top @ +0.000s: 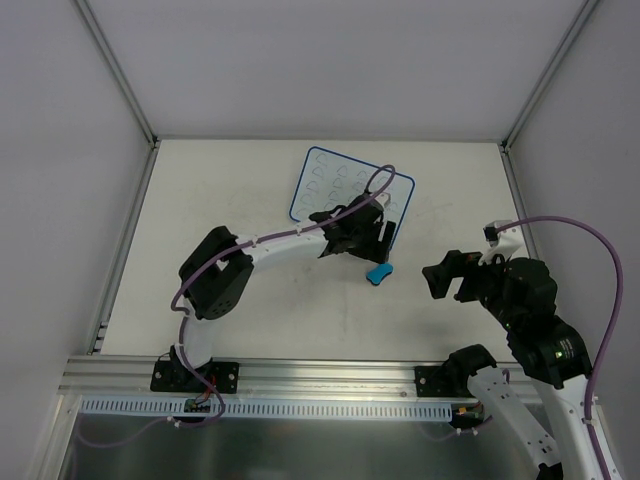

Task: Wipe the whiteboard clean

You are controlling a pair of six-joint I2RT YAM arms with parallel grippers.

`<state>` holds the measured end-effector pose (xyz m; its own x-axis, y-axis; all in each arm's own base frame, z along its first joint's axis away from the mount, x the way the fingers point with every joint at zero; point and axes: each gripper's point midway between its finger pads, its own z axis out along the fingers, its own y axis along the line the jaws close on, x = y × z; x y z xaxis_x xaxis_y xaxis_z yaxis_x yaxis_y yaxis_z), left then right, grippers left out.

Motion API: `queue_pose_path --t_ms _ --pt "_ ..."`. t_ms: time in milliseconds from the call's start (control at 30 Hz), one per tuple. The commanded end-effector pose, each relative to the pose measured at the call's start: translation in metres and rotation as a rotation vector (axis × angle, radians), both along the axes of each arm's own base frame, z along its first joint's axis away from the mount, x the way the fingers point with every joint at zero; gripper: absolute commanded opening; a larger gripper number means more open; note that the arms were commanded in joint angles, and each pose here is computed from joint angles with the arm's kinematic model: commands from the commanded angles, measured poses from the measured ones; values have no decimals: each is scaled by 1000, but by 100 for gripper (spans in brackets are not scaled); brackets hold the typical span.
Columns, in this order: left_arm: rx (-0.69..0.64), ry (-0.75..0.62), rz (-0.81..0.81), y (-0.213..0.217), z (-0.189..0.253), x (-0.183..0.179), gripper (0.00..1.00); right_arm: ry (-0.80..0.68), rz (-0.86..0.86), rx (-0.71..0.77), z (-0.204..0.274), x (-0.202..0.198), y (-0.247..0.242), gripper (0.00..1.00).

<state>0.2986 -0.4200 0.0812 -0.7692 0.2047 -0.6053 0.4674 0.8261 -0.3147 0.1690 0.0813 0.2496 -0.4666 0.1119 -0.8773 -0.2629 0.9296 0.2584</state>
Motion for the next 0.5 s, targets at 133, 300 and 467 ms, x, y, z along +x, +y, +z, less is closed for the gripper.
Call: queue_pose_path --t_ms 133,300,467 --pt "-26 -10 -262 -39 7 -29 70 -15 24 12 6 2 5 99" --pt "53 -39 -299 -37 -14 -30 61 -13 18 17 4 1 5 99" --pt "116 -66 -313 -33 -31 -25 53 -1 22 15 0 2 6 99"
